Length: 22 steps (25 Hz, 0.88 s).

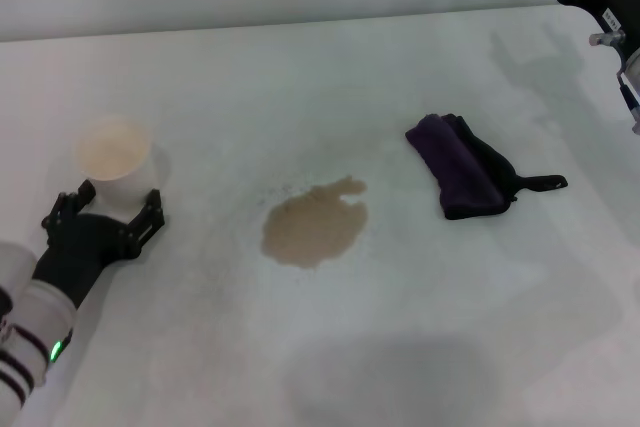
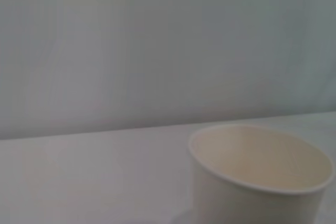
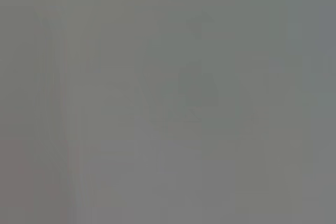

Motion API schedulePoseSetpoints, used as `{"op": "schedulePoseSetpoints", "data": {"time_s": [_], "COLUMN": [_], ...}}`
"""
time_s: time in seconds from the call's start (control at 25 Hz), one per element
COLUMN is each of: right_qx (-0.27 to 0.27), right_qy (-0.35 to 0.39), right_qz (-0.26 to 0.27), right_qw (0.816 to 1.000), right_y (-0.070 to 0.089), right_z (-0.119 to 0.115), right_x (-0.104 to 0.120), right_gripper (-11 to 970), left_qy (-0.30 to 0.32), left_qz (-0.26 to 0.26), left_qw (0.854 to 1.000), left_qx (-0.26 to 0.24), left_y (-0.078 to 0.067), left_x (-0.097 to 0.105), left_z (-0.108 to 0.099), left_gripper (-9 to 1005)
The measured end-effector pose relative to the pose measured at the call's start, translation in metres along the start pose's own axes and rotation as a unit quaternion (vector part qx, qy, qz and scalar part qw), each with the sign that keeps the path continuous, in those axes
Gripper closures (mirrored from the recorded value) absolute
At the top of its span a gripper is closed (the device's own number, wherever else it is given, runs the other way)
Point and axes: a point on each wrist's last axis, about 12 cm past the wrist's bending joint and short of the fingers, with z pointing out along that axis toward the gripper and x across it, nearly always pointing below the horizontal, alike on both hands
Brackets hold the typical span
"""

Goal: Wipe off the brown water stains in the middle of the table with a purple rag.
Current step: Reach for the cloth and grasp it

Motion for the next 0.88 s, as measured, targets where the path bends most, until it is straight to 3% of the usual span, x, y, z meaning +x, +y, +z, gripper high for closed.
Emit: {"op": "schedulePoseSetpoints", "data": {"time_s": [0.24,0.44,0.64,0.88], "right_qx": [-0.001,-0.029,-0.13,-0.203], "right_qy": [0.0,0.021,0.096,0.253], "right_qz": [0.005,0.065,0.029,-0.024], "right_qw": [1.0,0.997,0.986,0.946], "right_y": [0.001,0.008,0.031,0.073], "right_z": [0.001,0.006,0.031,0.071], "right_x": [0.0,0.002,-0.001,-0.009], "right_gripper": [91,91,91,94], "left_qy": [-0.016,-0.055,-0.105,-0.116], "left_qz": [-0.026,-0.051,-0.065,-0.084], "left_qw": [0.999,0.996,0.989,0.98], "left_qx": [-0.017,-0.043,-0.083,-0.137], "left_y": [-0.001,0.0,0.008,0.027], "left_x": [0.014,0.021,0.02,0.016], "left_z": [-0.025,-0.052,-0.071,-0.071], "left_gripper": [108,109,109,110]}}
